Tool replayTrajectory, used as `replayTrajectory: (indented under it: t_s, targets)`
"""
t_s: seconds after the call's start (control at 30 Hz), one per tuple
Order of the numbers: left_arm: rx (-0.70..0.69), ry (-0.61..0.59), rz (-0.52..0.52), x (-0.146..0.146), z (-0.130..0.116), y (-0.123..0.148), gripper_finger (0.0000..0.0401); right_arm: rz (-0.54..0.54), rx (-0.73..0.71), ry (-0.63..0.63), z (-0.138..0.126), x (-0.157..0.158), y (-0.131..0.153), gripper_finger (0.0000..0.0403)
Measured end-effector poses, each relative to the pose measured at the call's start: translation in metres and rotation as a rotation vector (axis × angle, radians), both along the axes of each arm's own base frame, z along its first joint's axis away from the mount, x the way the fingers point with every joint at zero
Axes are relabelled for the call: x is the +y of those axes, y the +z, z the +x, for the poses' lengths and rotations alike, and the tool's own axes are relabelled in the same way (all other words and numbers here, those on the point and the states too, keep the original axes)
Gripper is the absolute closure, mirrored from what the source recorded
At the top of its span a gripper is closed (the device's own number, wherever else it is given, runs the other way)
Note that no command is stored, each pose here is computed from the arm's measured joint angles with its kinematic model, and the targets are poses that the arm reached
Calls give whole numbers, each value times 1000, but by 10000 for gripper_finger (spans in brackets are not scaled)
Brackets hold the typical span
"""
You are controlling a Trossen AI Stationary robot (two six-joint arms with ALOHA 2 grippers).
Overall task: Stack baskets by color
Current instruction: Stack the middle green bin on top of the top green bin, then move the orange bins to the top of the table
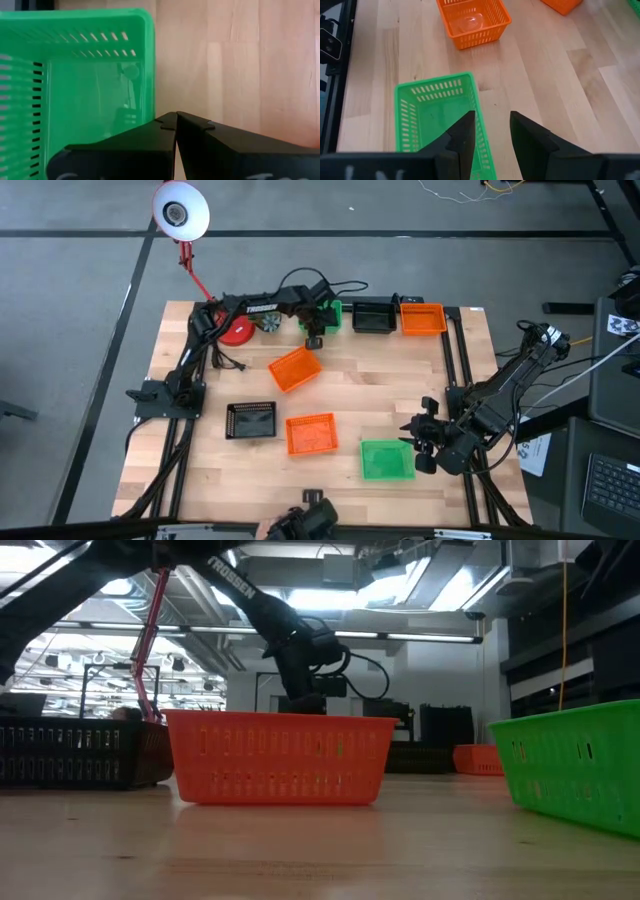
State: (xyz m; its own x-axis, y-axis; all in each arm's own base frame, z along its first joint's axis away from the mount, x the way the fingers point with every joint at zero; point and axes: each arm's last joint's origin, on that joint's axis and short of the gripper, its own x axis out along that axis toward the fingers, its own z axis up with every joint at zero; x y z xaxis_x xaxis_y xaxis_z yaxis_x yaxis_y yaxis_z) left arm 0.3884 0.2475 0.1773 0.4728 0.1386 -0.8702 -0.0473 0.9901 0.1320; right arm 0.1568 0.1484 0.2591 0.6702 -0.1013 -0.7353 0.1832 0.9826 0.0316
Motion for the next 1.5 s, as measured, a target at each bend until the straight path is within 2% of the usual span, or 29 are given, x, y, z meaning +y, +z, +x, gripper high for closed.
replayTrajectory:
  t_s: [0.27,0.43,0.57,0.63,0.77,0.87,0.93,1.03,1.17,1.27,1.37,1.43,1.5]
  targets:
    - [-21,-22,-7,-5,4,2,401,14,-11,-3,1,1,1,280]
    - [-7,-81,-23,-29,14,6,401,22,-18,-2,2,2,1,280]
    - [33,-83,-45,-64,14,31,401,29,-26,-2,2,2,2,280]
    - [98,-99,-54,-85,7,46,401,36,-33,-1,3,3,2,280]
    - [214,-134,-1,-127,-9,78,401,40,-37,-1,3,3,2,280]
    - [266,-106,11,-144,-23,95,401,45,-42,-1,3,4,3,280]
    - [305,-74,12,-144,-26,89,401,48,-52,-4,4,4,3,280]
    - [366,-44,-13,-137,-27,59,401,60,-66,-4,5,5,4,280]
    - [309,-18,15,-124,-11,10,401,72,-74,-3,6,6,5,280]
    - [142,-17,66,-117,13,-3,401,66,-71,11,6,6,5,280]
    - [-103,-40,104,-120,43,4,401,57,-70,21,6,6,5,280]
    - [-223,-68,105,-131,56,19,401,53,-75,32,6,7,5,280]
    - [-263,-98,108,-145,59,41,401,52,-73,36,6,7,5,280]
